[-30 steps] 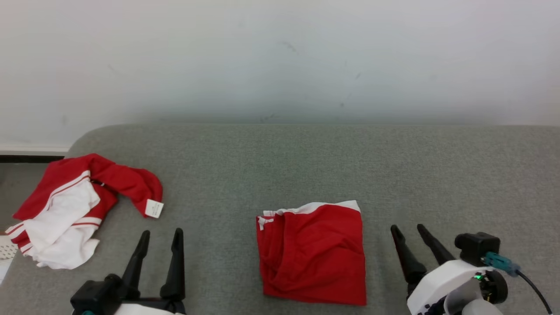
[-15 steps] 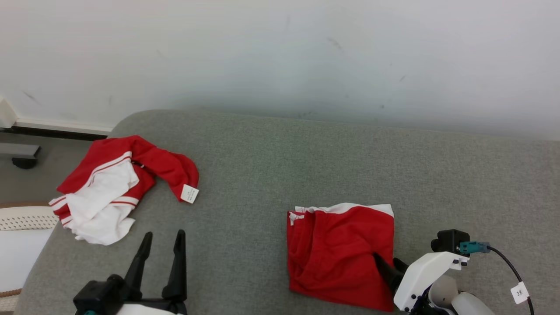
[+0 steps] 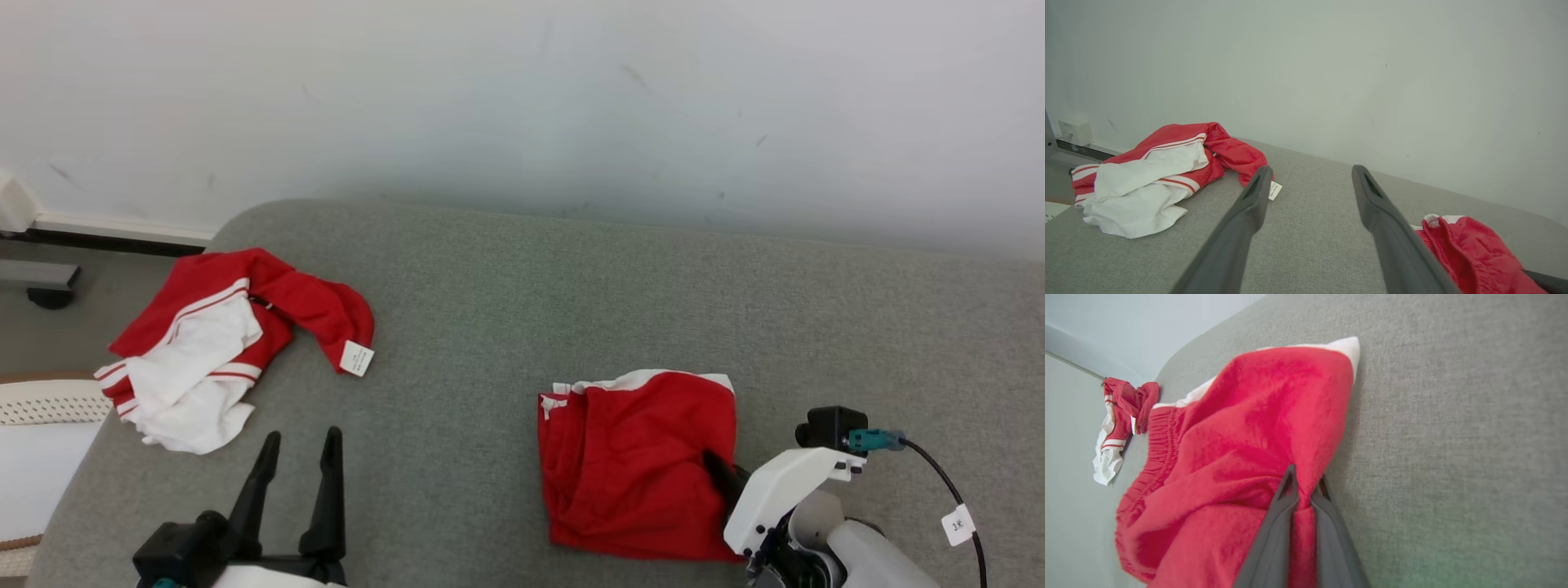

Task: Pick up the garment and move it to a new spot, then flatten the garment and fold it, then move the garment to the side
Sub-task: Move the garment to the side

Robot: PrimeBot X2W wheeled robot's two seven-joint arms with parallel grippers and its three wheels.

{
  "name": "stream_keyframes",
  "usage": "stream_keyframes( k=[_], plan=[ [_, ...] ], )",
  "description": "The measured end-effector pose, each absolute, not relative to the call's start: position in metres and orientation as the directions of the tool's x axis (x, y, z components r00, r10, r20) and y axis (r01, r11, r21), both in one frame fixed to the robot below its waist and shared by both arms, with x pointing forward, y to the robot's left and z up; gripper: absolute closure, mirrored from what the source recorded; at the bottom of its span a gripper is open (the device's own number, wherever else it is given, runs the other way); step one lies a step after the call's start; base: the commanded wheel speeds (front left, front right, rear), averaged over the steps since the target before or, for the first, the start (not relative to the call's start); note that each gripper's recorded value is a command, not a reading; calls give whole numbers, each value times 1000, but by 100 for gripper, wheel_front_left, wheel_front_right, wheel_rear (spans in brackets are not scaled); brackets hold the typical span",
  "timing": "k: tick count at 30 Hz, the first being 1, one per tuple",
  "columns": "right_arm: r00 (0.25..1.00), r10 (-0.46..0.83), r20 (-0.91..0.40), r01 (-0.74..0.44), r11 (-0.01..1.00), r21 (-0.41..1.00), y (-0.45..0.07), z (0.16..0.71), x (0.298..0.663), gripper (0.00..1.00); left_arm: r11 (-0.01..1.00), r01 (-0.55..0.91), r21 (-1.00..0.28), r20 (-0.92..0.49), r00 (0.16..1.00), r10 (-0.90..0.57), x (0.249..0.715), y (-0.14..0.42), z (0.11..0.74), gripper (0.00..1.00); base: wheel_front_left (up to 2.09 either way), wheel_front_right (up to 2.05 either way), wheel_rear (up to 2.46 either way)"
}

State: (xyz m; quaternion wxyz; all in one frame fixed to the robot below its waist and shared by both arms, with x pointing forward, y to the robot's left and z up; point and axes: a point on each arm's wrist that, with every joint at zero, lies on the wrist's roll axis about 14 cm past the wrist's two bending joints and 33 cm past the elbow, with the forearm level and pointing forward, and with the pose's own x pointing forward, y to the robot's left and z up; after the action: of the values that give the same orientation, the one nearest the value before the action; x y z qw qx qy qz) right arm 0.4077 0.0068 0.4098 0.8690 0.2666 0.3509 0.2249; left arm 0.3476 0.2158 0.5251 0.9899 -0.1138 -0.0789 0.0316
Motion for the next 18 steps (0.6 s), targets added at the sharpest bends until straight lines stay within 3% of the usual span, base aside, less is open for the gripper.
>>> stream_keyframes(
  k=[7, 18],
  plan=[
    [730, 514, -449, -242, 810, 534, -15, 424, 424, 100, 974, 18, -224, 163, 987, 19, 357, 197, 529, 0, 0, 0, 0],
    [862, 310, -402, -105, 883, 457, -117, 443, 437, 100, 941, 270, -207, 200, 953, -229, 388, 112, 542, 0, 0, 0, 0]
  ],
)
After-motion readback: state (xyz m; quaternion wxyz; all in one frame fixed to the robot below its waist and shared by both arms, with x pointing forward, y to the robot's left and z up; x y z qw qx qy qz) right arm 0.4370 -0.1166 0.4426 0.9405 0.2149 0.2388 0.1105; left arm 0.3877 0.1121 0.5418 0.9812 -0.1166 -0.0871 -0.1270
